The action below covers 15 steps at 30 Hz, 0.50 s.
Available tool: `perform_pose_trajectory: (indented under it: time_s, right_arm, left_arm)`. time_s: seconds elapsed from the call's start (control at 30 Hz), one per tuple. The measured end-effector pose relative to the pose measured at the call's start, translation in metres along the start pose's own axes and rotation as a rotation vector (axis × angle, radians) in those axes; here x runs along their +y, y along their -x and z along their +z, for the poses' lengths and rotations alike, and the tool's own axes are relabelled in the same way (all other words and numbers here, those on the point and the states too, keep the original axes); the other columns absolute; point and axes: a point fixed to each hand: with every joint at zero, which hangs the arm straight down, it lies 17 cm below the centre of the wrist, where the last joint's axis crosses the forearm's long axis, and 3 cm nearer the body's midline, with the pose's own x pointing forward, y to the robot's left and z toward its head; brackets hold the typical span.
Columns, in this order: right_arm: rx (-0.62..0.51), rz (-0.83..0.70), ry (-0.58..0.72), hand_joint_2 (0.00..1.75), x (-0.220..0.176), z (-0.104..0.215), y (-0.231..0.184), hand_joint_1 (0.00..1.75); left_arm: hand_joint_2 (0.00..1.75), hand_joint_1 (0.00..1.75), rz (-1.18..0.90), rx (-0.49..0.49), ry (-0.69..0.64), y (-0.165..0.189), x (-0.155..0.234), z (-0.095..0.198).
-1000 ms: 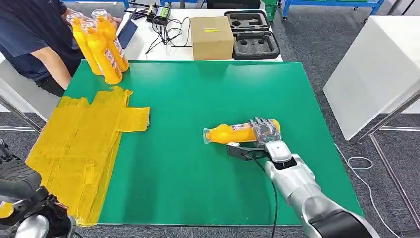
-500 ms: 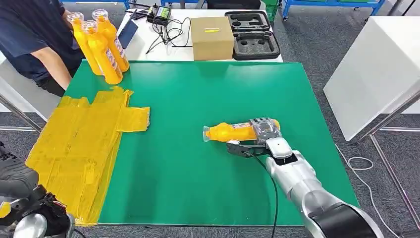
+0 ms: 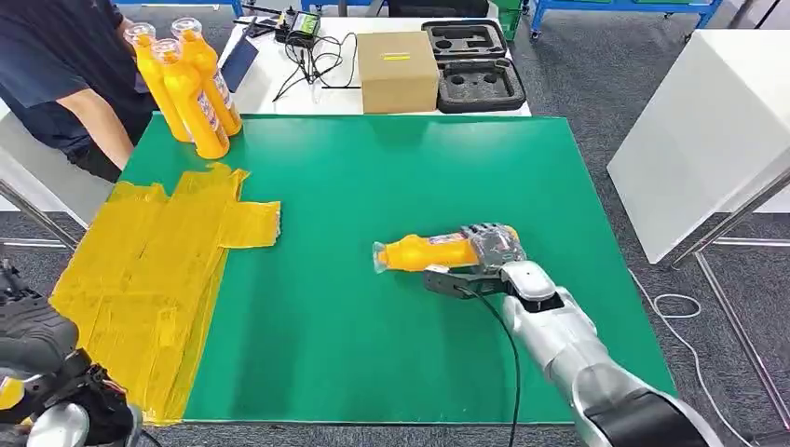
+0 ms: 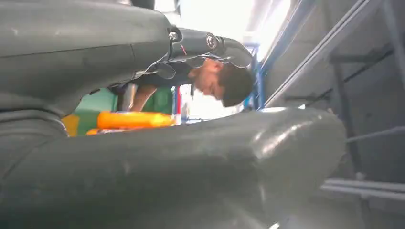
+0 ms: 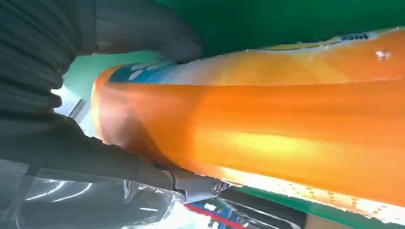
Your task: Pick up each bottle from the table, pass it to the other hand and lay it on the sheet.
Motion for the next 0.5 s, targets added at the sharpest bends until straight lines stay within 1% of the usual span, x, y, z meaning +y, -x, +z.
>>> perform_pose_trajectory:
  time_s: [0.07, 0.2, 0.27, 0.37, 0.5]
  right_arm:
    - [-0.015, -0.016, 0.01, 1.75, -0.002, 0.002, -0.004, 1.75]
    - [-0.069, -0.096, 0.095, 1.75, -0.017, 0.014, -0.019, 1.75]
    - [-0.088, -0.112, 0.137, 1.75, -0.027, 0.022, -0.026, 1.75]
    - [-0.119, -0.115, 0.182, 1.75, -0.037, 0.035, -0.034, 1.75]
    - [-0.164, -0.159, 0.246, 1.75, -0.046, 0.051, -0.046, 1.75]
  left_arm:
    - [0.0, 0.0, 0.011, 0.017, 0.009, 0.003, 0.001, 0.005]
    - [0.0, 0.0, 0.118, 0.117, 0.102, 0.016, -0.013, 0.024]
    - [0.0, 0.0, 0.133, 0.145, 0.125, 0.02, -0.016, 0.035]
    - [0.0, 0.0, 0.133, 0.158, 0.143, 0.021, -0.018, 0.045]
    - [0.0, 0.0, 0.17, 0.179, 0.174, 0.021, -0.028, 0.055]
